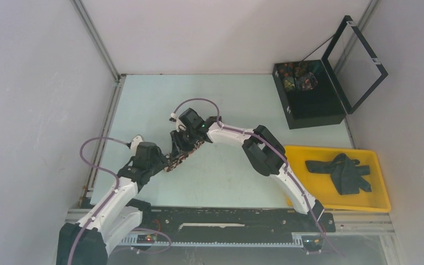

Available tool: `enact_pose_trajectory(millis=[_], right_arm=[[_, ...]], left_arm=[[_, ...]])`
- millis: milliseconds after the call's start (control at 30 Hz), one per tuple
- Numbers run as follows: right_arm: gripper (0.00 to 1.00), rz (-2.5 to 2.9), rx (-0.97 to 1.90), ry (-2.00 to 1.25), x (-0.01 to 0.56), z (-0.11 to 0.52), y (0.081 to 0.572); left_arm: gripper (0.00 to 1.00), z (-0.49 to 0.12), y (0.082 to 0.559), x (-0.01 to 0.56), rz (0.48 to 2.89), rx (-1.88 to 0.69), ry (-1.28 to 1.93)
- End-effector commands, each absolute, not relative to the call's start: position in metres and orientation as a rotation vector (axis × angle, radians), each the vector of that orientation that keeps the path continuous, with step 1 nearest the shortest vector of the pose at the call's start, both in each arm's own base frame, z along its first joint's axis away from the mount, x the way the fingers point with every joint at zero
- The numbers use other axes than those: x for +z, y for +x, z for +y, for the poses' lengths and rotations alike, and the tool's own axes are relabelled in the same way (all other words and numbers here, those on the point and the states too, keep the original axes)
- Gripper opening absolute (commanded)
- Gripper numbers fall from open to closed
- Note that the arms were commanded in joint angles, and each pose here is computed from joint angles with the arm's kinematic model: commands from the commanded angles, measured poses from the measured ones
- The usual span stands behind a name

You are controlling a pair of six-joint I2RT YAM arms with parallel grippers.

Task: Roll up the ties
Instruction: Roll the tie at the center of the board.

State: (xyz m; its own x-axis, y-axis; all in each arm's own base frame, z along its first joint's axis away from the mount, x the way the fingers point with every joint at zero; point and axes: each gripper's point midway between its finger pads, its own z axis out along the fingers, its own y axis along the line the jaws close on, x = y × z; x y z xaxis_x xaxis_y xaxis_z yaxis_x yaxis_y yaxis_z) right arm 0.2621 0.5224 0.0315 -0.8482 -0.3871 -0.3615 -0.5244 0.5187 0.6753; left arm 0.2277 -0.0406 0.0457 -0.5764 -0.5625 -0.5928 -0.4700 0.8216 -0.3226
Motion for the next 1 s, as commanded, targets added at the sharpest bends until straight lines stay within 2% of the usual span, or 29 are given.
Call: enact_pose_trajectory(millis=[0, 367, 633, 800, 967], right_arm=[[0.35, 2.598, 1.280, -0.796, 0.029, 0.531, 0.254], [0.33, 2.593, 1.413, -0.814, 0.033, 0.540, 0.242], [0.32, 2.623, 1.411, -0.802, 0.025, 0.537, 0.243], [0.31, 2.626, 1.409, -0.799, 0.024, 0.536, 0.243], [0.31, 2.625, 1.410, -0.794, 0.025, 0.536, 0.244]], left_arm=[[0.65, -0.041, 0.238, 0.054, 2.205, -0.219, -0.794], [0.64, -0.043, 0.239, 0.042, 2.187, -0.282, -0.821], [0.61, -0.048, 0.237, 0.024, 2.207, -0.333, -0.866], [0.53, -0.056, 0.236, 0.016, 2.216, -0.387, -0.898], [0.40, -0.062, 0.235, 0.008, 2.224, -0.437, -0.931]])
